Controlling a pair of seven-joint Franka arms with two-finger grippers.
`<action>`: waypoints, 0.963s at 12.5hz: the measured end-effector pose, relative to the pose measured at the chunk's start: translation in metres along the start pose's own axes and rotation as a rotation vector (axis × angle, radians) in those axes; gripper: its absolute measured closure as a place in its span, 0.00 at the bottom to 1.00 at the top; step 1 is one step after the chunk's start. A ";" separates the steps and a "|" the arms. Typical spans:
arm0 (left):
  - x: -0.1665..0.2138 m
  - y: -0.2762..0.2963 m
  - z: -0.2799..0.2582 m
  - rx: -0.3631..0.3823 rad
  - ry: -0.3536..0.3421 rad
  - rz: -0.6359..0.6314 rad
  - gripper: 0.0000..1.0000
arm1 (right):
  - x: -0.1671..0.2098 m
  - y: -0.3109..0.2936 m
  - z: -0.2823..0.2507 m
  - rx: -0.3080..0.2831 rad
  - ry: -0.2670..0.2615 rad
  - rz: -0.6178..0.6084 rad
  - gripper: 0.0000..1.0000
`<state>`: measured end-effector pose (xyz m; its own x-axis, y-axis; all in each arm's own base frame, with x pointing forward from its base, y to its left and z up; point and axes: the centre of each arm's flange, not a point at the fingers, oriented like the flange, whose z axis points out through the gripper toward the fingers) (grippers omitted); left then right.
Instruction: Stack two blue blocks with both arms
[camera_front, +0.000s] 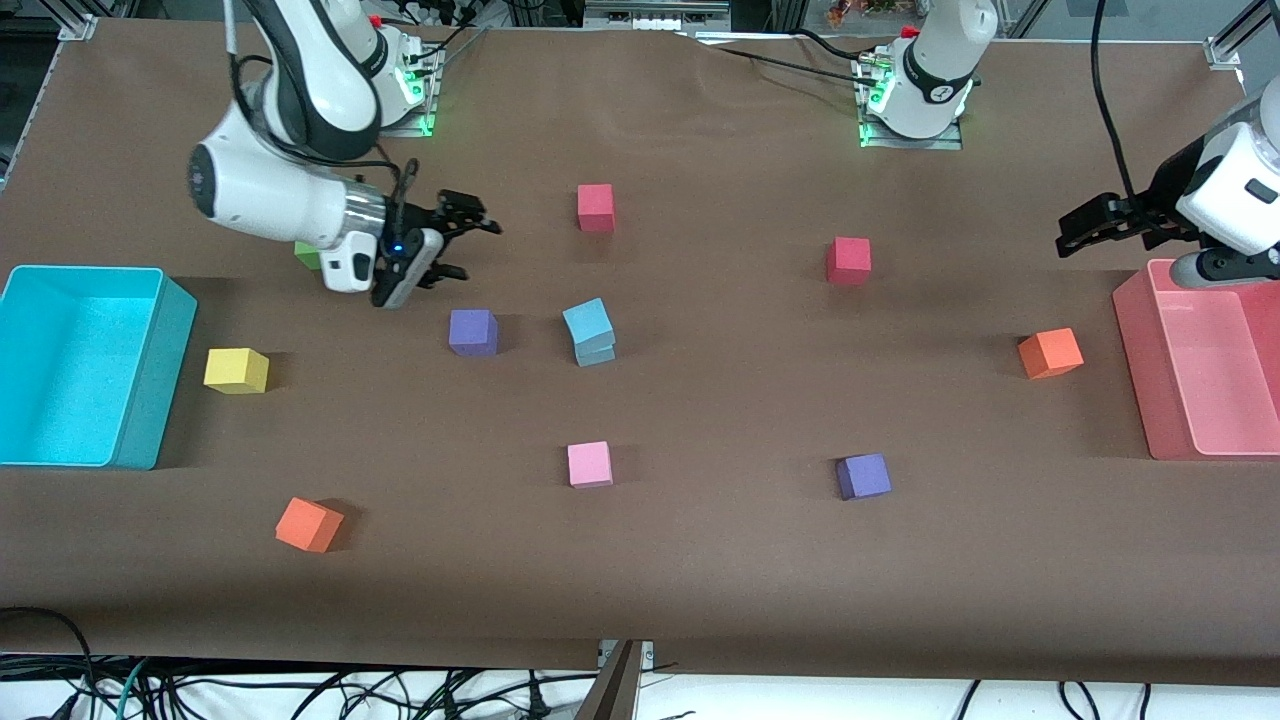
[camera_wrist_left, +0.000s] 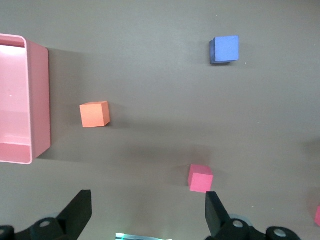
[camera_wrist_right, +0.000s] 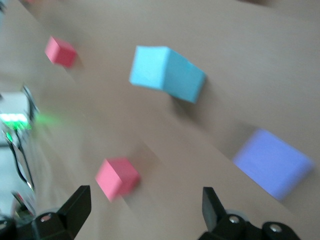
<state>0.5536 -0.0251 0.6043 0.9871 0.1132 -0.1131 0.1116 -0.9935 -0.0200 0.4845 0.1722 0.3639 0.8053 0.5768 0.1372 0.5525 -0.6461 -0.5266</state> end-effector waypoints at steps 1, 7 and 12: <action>-0.002 0.001 0.001 0.002 -0.003 0.007 0.00 | -0.001 0.009 -0.027 -0.050 -0.062 -0.008 0.01; -0.005 0.002 0.006 0.005 -0.023 0.020 0.00 | 0.015 0.001 -0.195 -0.405 -0.208 0.299 0.00; -0.007 0.003 0.007 0.008 -0.036 0.026 0.00 | 0.019 -0.003 -0.240 -0.526 -0.150 0.535 0.00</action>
<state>0.5461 -0.0289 0.5984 0.9849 0.0872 -0.1496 0.0845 -0.9961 -0.0241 0.5498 0.0653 0.5694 0.9748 0.1555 -0.1597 0.1551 -0.9878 -0.0151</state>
